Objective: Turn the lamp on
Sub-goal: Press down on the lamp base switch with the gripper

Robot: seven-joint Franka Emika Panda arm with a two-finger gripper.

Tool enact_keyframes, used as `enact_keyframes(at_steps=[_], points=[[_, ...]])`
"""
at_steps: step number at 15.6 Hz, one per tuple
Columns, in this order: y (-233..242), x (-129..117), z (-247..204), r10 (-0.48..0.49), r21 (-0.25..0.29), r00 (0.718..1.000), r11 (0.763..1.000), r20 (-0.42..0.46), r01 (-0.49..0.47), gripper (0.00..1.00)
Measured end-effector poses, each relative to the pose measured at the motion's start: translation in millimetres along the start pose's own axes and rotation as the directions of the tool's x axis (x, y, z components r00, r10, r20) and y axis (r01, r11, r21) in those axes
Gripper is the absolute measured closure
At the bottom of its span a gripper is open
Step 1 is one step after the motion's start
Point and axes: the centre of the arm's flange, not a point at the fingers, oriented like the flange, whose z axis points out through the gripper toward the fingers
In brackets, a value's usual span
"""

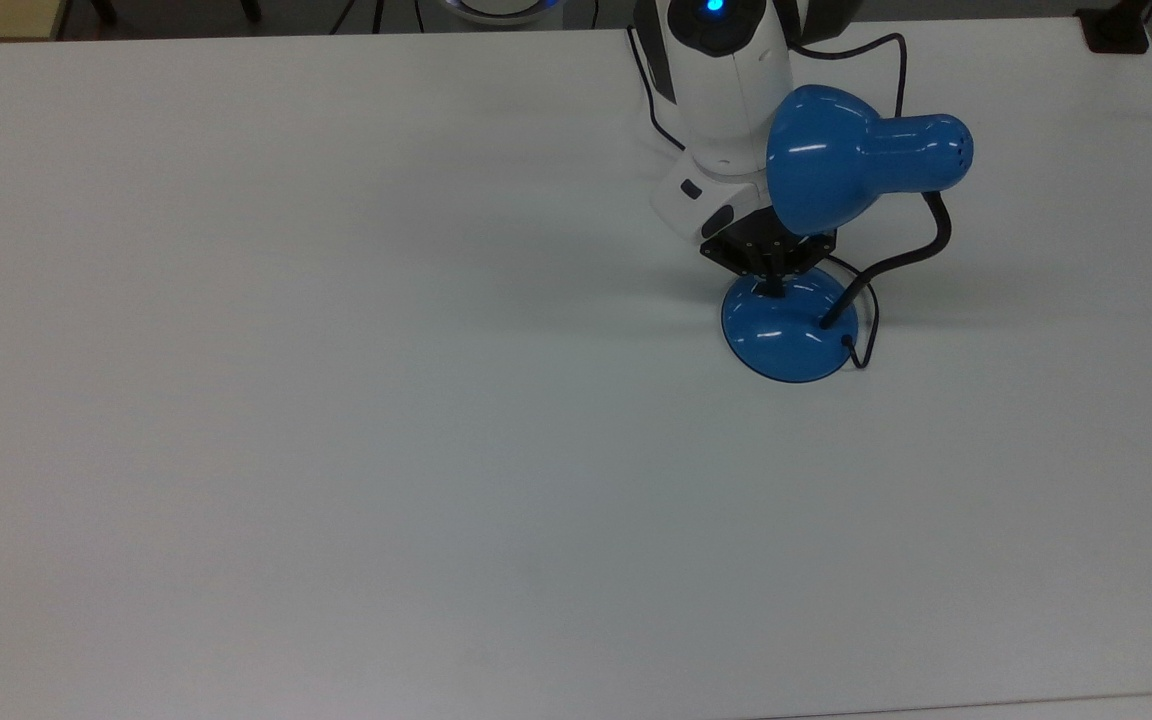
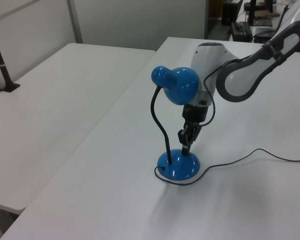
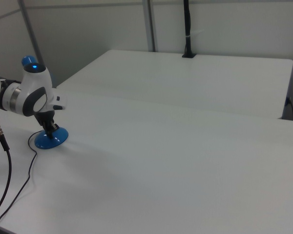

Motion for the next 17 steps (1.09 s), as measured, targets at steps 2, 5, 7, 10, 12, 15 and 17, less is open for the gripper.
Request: enact_keyframes(at_steps=[2, 5, 7, 10, 12, 15, 17], points=[[1.4, 0.7, -0.8, 0.002, -0.002, 1.0, 1.0, 0.004, -0.002, 0.99], [2.7, 1.6, -1.6, 0.005, -0.003, 1.0, 1.0, 0.004, -0.005, 0.99], [3.2, 1.4, -3.4, 0.006, -0.005, 1.0, 1.0, 0.01, -0.005, 0.99], [6.6, 2.7, -8.0, 0.011, -0.011, 1.0, 1.0, 0.018, -0.011, 0.99], [7.6, 3.6, -9.8, 0.013, -0.011, 1.0, 1.0, 0.016, -0.013, 0.99], [8.5, 4.0, -9.8, 0.014, -0.012, 1.0, 1.0, 0.016, -0.014, 0.99], [9.1, 4.0, -9.6, 0.015, -0.012, 1.0, 1.0, 0.017, -0.015, 0.99]])
